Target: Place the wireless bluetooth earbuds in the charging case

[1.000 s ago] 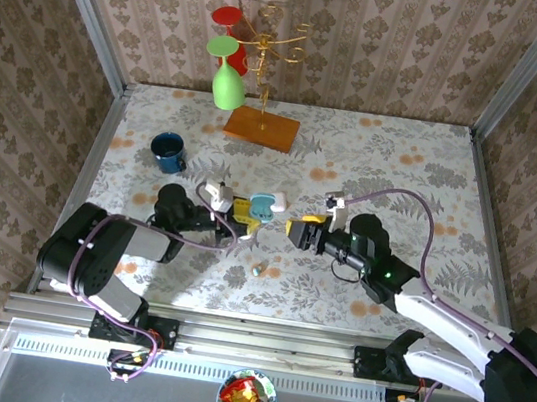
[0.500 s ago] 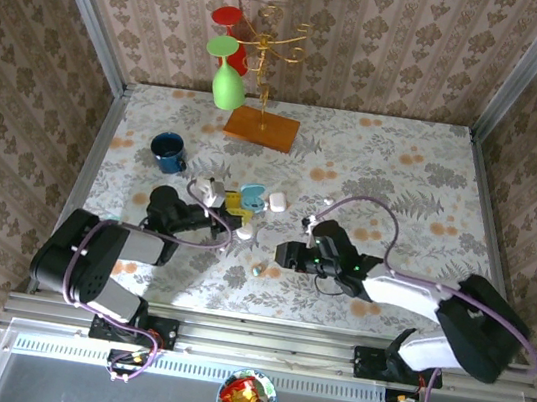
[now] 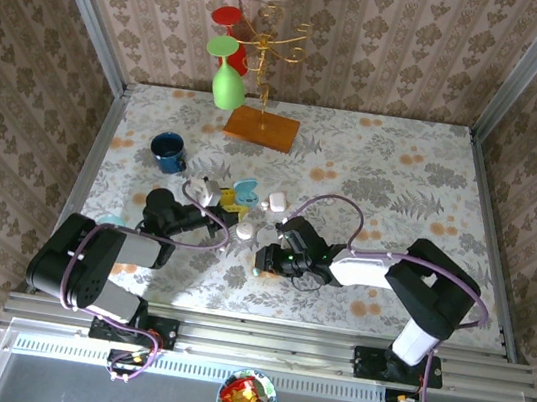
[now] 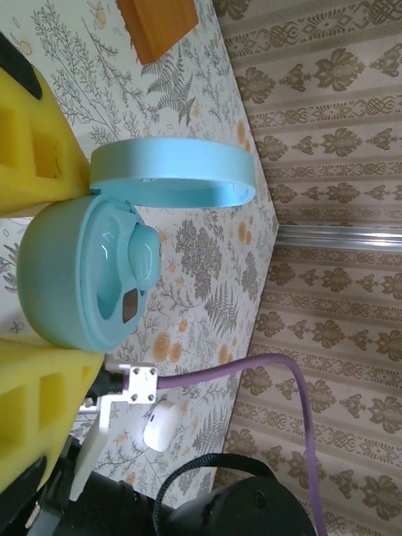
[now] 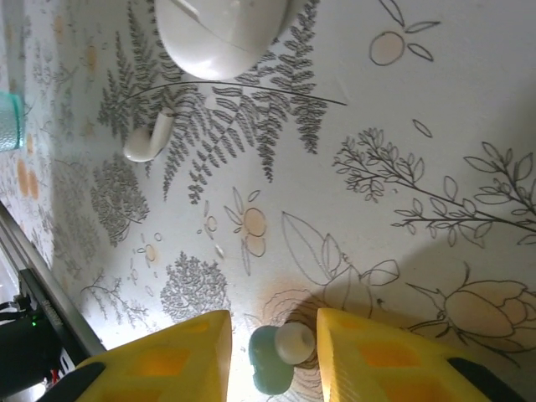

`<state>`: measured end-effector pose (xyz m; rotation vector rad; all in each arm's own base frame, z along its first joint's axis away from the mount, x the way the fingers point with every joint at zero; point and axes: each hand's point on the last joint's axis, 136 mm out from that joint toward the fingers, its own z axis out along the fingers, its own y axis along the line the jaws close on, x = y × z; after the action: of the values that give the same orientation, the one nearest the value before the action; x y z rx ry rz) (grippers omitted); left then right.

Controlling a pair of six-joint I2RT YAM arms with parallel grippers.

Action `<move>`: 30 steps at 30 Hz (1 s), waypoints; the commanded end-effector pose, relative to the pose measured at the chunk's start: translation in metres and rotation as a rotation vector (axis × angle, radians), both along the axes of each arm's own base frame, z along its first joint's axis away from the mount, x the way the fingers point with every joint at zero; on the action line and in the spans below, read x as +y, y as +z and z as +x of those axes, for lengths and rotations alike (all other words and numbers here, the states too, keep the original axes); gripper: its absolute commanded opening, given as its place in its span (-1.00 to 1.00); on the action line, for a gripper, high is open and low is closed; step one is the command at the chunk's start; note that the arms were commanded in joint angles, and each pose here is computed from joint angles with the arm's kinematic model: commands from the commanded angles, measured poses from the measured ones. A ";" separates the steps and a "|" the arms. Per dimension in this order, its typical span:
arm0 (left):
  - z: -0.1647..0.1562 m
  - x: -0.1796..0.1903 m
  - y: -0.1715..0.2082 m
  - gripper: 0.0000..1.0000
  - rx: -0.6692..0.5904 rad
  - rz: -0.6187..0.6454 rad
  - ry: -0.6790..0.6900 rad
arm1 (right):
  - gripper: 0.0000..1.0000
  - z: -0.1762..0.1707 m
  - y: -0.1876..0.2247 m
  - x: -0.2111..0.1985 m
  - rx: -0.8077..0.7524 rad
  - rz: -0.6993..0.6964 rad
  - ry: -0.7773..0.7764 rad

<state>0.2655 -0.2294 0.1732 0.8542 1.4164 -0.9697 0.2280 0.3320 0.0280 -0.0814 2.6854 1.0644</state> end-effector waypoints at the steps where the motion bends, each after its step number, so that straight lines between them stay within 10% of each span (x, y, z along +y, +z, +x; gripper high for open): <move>1: 0.000 0.003 0.007 -0.48 -0.053 -0.002 0.011 | -0.35 -0.002 -0.003 0.005 0.058 0.003 -0.015; 30: -0.002 0.003 0.006 -0.48 -0.058 0.001 0.002 | -0.86 0.055 -0.005 -0.064 -0.015 -0.079 -0.217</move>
<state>0.2661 -0.2289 0.1731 0.8557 1.4139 -0.9609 0.2732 0.2959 0.0286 0.1310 2.6576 1.0074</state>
